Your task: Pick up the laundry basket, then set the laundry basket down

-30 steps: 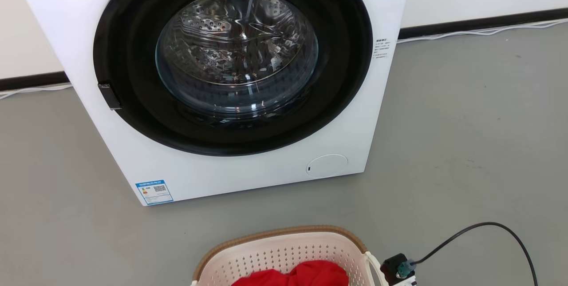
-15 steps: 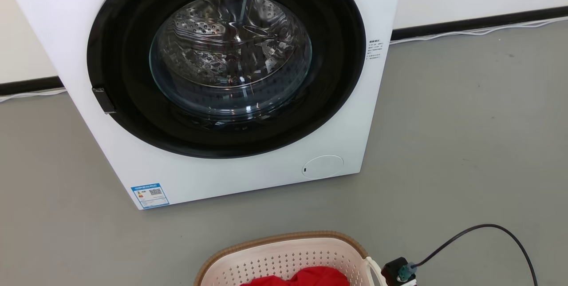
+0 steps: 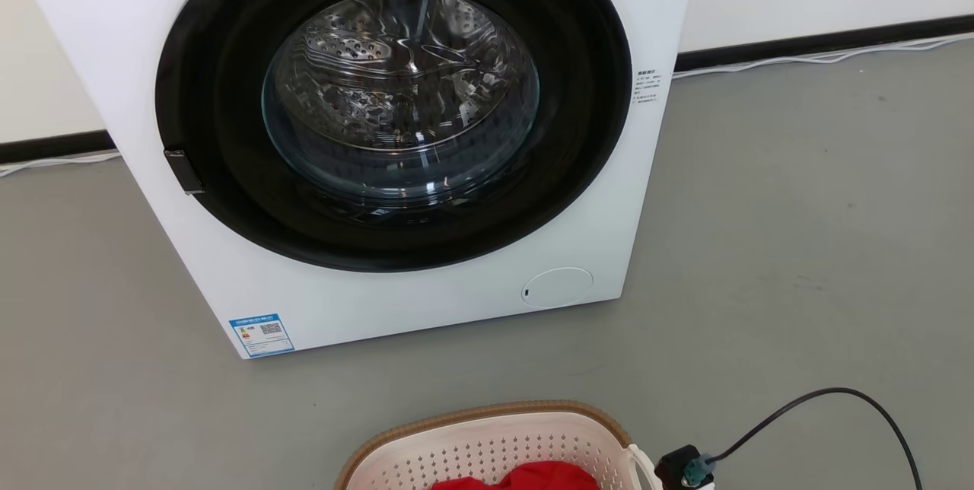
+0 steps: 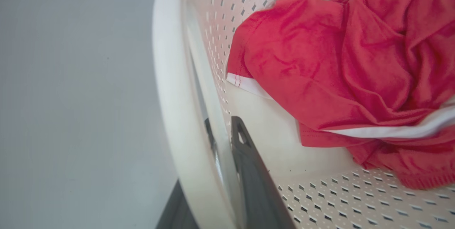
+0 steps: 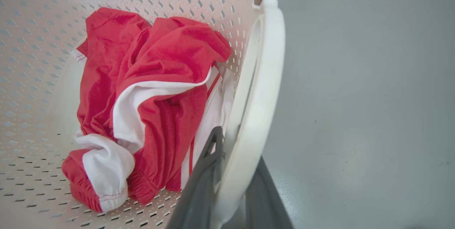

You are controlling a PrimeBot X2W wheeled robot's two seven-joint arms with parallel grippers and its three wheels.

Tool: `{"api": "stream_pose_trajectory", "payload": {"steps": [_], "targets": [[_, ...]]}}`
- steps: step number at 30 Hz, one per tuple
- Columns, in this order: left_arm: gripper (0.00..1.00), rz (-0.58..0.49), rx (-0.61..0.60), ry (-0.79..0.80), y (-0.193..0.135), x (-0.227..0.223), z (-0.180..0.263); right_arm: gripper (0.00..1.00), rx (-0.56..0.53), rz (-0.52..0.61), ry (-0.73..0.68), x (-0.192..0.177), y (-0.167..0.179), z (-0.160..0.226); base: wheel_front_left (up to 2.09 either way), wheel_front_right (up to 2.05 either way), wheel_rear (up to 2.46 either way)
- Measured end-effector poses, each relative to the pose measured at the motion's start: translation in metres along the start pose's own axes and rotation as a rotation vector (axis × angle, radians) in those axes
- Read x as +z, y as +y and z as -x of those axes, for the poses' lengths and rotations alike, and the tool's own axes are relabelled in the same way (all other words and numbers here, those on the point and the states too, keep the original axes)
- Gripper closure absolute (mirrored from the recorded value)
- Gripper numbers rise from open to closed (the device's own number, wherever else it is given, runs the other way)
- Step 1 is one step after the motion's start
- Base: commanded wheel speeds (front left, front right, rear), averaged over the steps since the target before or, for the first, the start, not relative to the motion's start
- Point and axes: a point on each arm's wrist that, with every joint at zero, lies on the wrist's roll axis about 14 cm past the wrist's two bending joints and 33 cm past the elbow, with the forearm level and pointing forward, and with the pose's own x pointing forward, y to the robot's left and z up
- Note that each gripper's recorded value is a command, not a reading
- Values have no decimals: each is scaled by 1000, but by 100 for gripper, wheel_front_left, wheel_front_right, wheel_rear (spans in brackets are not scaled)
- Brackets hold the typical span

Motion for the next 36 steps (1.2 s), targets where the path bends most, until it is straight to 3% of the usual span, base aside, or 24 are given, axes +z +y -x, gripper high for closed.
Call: {"api": "stream_pose_trajectory", "payload": {"steps": [36], "targets": [[100, -8, -5, 1, -3, -1, -2, 100, -1, -15, -4, -3, -1, -1, 0, 0, 0]]}}
